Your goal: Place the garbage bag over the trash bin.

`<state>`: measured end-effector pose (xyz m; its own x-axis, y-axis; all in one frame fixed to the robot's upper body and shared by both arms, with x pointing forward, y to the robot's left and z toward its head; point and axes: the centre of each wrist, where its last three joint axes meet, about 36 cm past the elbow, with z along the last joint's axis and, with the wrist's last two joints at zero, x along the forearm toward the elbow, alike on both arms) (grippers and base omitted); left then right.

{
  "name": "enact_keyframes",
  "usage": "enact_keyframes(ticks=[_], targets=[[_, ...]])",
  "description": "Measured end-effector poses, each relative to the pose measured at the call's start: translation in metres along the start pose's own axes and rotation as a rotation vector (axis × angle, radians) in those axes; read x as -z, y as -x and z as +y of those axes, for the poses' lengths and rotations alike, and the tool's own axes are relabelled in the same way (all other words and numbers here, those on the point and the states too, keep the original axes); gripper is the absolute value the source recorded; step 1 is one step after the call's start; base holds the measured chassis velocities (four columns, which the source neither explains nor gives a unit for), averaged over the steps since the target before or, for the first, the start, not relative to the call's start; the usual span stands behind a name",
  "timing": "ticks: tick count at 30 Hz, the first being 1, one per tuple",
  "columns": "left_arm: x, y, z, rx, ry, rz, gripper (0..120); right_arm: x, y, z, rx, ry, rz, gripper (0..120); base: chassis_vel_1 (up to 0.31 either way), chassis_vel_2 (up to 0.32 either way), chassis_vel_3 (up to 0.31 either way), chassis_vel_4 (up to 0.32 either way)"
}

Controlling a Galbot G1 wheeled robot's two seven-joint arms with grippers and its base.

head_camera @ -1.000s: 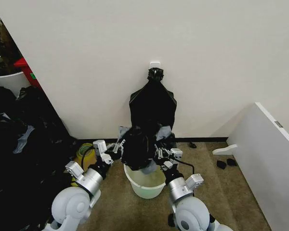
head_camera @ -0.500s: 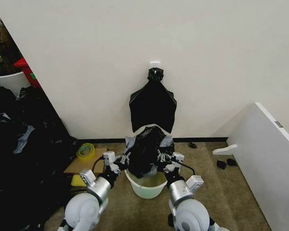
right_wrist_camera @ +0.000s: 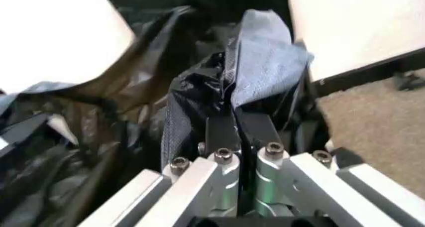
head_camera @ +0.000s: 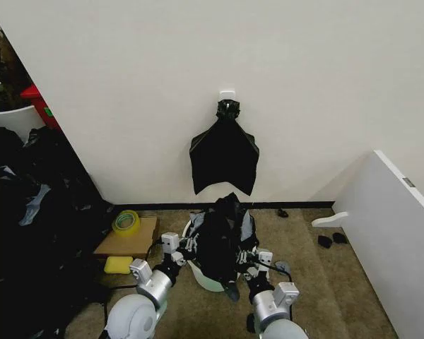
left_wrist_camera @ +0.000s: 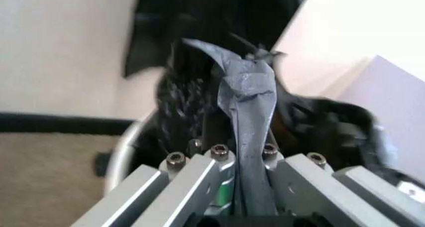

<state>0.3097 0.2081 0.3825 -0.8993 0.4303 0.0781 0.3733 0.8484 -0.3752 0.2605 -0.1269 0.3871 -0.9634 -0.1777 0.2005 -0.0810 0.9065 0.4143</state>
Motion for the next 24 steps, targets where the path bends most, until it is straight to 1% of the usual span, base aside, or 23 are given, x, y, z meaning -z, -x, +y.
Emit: enact_keyframes(ticks=[1,2,4,5,7,10,12,17,22,24], targets=[[0.003,-0.005,0.004,0.027,0.039,-0.013,0,0.006,-0.007,-0.002,-0.006,-0.008,-0.001,0,0.000,0.000,0.000,0.000],[0.003,-0.005,0.004,0.027,0.039,-0.013,0,0.006,-0.007,-0.002,-0.006,-0.008,-0.001,0,0.000,0.000,0.000,0.000],[0.002,-0.013,0.010,0.056,0.095,-0.010,0,0.010,-0.016,-0.006,-0.007,-0.020,0.006,0,0.000,0.000,0.000,0.000],[0.002,-0.013,0.010,0.056,0.095,-0.010,0,0.010,-0.016,-0.006,-0.007,-0.020,0.006,0,0.000,0.000,0.000,0.000],[-0.001,-0.022,0.011,0.074,0.134,0.005,0,0.012,-0.029,-0.010,-0.012,-0.042,0.028,0,0.000,0.000,0.000,0.000],[-0.005,-0.026,0.009,0.078,0.157,0.011,0,0.011,-0.037,-0.014,-0.016,-0.072,0.042,0,0.000,0.000,0.000,0.000],[-0.011,-0.030,0.006,0.081,0.189,0.011,0,0.009,-0.043,-0.020,-0.027,-0.123,0.054,0,0.000,0.000,0.000,0.000],[-0.022,-0.038,0.001,0.082,0.209,0.026,0,0.004,-0.052,-0.025,-0.035,-0.178,0.063,0,0.000,0.000,0.000,0.000],[-0.029,-0.050,0.001,0.089,0.244,0.041,0,-0.005,-0.065,-0.029,-0.011,-0.218,0.094,0,0.000,0.000,0.000,0.000],[-0.036,-0.056,0.003,0.101,0.282,0.057,0,-0.018,-0.064,-0.039,-0.004,-0.273,0.104,0,0.000,0.000,0.000,0.000]])
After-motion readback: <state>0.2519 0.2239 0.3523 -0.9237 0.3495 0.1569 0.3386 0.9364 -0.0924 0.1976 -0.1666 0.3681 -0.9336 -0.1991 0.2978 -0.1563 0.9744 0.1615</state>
